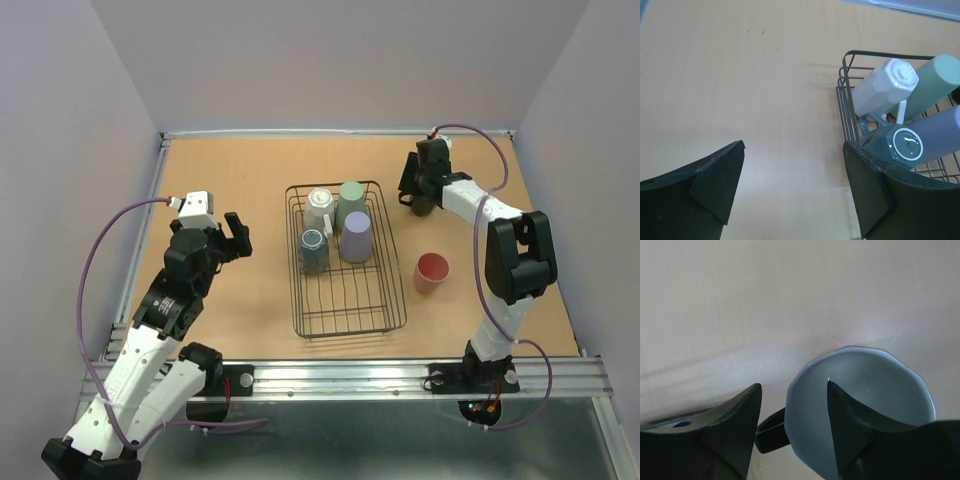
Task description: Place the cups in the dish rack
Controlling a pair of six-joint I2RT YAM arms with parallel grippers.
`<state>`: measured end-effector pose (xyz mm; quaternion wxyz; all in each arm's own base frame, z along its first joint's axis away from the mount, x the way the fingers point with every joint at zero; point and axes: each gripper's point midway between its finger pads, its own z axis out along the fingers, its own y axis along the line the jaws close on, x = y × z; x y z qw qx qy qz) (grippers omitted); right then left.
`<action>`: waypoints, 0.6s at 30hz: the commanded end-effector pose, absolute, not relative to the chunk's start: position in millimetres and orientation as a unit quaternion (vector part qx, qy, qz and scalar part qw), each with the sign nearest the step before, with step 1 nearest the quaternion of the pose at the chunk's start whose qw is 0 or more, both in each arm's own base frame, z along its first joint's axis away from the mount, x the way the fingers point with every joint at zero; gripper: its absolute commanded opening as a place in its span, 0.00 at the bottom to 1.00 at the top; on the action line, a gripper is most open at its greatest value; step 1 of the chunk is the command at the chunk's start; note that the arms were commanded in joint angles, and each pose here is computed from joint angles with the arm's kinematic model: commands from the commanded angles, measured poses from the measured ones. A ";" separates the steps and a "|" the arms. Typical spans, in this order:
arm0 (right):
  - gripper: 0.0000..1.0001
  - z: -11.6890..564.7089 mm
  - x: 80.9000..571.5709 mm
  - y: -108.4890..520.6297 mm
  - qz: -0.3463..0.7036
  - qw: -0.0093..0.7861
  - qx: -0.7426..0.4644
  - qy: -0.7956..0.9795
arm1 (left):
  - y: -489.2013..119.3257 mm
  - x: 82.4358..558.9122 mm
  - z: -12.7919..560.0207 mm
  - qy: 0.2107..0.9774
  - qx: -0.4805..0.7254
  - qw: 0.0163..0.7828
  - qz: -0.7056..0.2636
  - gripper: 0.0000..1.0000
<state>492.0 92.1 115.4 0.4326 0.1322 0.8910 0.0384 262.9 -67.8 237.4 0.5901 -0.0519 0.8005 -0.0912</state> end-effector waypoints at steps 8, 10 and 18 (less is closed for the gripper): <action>0.20 134.4 514.0 88.5 0.025 0.460 0.147 0.876 | -68.0 264.6 249.5 0.783 -0.048 0.612 -0.099 0.91; 0.02 132.9 512.0 86.9 0.023 0.458 0.148 0.876 | -68.1 264.6 249.5 0.783 -0.049 0.612 -0.100 0.91; 0.00 179.3 496.3 79.6 0.031 0.496 0.159 0.853 | -68.7 264.9 248.7 0.784 -0.047 0.611 -0.100 0.91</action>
